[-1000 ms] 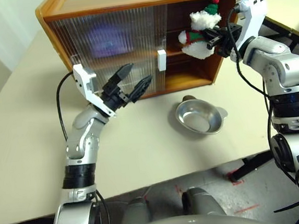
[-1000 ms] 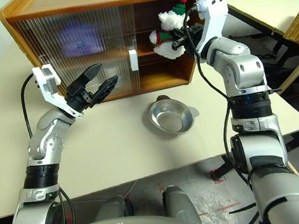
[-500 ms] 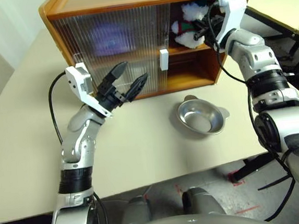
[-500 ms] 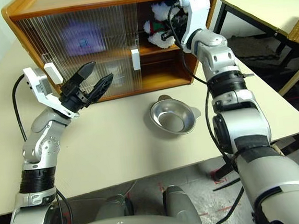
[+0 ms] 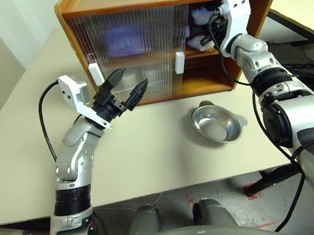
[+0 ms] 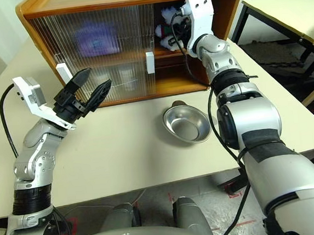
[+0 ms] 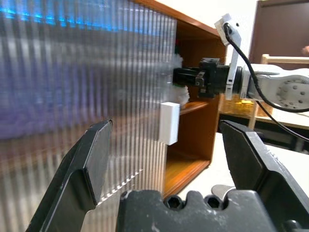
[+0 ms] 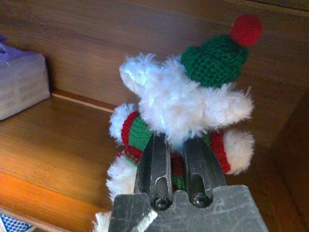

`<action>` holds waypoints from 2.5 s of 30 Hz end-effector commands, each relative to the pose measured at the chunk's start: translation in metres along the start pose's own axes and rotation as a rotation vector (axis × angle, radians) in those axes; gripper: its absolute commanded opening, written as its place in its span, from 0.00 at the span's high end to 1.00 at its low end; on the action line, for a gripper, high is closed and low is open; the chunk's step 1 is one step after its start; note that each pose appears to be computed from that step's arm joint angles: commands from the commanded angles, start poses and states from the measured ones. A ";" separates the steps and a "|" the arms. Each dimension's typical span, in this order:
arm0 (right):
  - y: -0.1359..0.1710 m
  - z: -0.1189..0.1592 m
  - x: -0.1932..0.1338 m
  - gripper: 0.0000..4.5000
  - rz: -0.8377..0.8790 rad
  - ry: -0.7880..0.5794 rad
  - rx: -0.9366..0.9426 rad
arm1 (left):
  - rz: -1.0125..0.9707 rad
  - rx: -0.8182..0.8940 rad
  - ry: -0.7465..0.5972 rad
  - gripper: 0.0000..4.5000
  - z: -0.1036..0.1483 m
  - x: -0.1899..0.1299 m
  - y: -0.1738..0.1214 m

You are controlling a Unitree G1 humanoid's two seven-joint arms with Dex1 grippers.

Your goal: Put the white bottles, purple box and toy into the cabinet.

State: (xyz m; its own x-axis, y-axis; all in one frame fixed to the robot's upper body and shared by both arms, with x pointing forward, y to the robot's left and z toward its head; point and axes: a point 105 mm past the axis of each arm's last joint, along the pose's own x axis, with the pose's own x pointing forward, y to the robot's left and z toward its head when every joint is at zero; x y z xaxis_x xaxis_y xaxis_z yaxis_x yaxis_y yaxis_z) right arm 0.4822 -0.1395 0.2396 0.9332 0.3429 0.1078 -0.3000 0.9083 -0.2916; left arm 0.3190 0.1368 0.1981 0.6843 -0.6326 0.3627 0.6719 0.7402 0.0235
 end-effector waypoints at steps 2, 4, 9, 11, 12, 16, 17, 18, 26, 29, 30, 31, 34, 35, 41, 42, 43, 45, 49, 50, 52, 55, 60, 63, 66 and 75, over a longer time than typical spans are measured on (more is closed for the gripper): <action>0.002 -0.005 0.001 0.76 -0.004 0.027 -0.036 | -0.001 0.001 0.007 0.00 0.001 -0.002 -0.003; 0.000 -0.001 0.001 0.59 -0.006 0.015 -0.061 | -0.003 -0.003 0.007 0.00 0.000 -0.001 -0.003; -0.009 0.012 -0.001 0.18 -0.031 -0.030 -0.110 | -0.020 -0.014 0.002 0.00 -0.002 0.004 -0.006; -0.014 0.016 -0.002 0.01 -0.043 -0.044 -0.112 | -0.028 -0.019 0.000 0.00 -0.003 0.007 -0.007; -0.017 0.018 -0.003 0.00 -0.047 -0.052 -0.115 | -0.035 -0.023 -0.001 0.00 -0.004 0.008 -0.007; -0.024 0.023 -0.009 0.00 -0.051 -0.082 -0.118 | -0.057 -0.036 -0.001 0.00 -0.007 0.014 -0.008; -0.024 0.023 -0.010 0.00 -0.049 -0.088 -0.116 | -0.062 -0.039 -0.002 0.00 -0.007 0.015 -0.008; -0.024 0.023 -0.012 0.00 -0.045 -0.093 -0.115 | -0.067 -0.042 -0.003 0.00 -0.008 0.016 -0.008; 0.001 0.019 -0.051 0.00 0.037 -0.127 -0.067 | -0.116 -0.068 -0.001 0.00 -0.013 0.025 -0.011; 0.013 0.015 -0.070 0.00 0.062 -0.126 -0.036 | -0.132 -0.073 0.003 0.00 -0.015 0.028 -0.012; 0.015 0.014 -0.075 0.00 0.065 -0.122 -0.027 | -0.137 -0.075 0.003 0.00 -0.015 0.028 -0.012; 0.018 0.013 -0.080 0.00 0.069 -0.121 -0.016 | -0.143 -0.077 0.003 0.00 -0.015 0.029 -0.013; 0.022 0.015 -0.102 0.00 0.092 -0.160 0.123 | -0.157 -0.078 0.006 0.00 -0.015 0.031 -0.013; 0.022 0.016 -0.107 0.00 0.097 -0.166 0.160 | -0.160 -0.079 0.007 0.00 -0.015 0.031 -0.013; 0.007 0.006 -0.145 0.00 0.069 -0.177 0.492 | -0.179 -0.090 0.011 0.00 -0.018 0.032 -0.015; 0.005 0.002 -0.151 0.00 0.076 -0.173 0.573 | -0.183 -0.093 0.012 0.00 -0.019 0.032 -0.016; 0.004 0.001 -0.155 0.00 0.085 -0.172 0.627 | -0.185 -0.094 0.012 0.00 -0.019 0.033 -0.016; 0.003 -0.008 -0.166 0.00 0.108 -0.148 0.732 | -0.189 -0.095 0.013 0.00 -0.019 0.033 -0.016; 0.010 -0.038 -0.188 0.00 0.118 -0.058 1.011 | -0.192 -0.096 0.013 0.00 -0.019 0.034 -0.016; 0.012 -0.045 -0.193 0.00 0.114 -0.033 1.050 | -0.192 -0.095 0.014 0.00 -0.019 0.034 -0.016; 0.015 -0.058 -0.200 0.00 0.100 0.008 1.125 | -0.192 -0.094 0.015 0.00 -0.019 0.033 -0.016; 0.015 -0.077 -0.209 0.00 0.063 0.060 1.202 | -0.188 -0.093 0.015 0.00 -0.018 0.032 -0.015; 0.018 -0.107 -0.225 0.00 0.041 0.139 1.362 | -0.177 -0.088 0.017 0.00 -0.018 0.029 -0.014; 0.026 -0.118 -0.233 0.00 0.060 0.183 1.431 | -0.174 -0.084 0.017 0.00 -0.017 0.028 -0.013; 0.032 -0.127 -0.237 0.00 0.071 0.209 1.482 | -0.168 -0.079 0.016 0.00 -0.015 0.028 -0.012; 0.045 -0.135 -0.226 0.00 0.076 0.243 1.540 | -0.155 -0.066 0.018 0.00 -0.012 0.025 -0.010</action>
State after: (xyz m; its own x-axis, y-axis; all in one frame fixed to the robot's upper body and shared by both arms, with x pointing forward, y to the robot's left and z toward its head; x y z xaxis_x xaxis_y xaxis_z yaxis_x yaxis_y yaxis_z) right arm 0.2821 -0.2129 0.0742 0.8740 0.4829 -0.0537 -0.1160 0.3147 0.9421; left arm 0.3357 0.1093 0.1953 0.5729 -0.7428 0.3464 0.7887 0.6146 0.0135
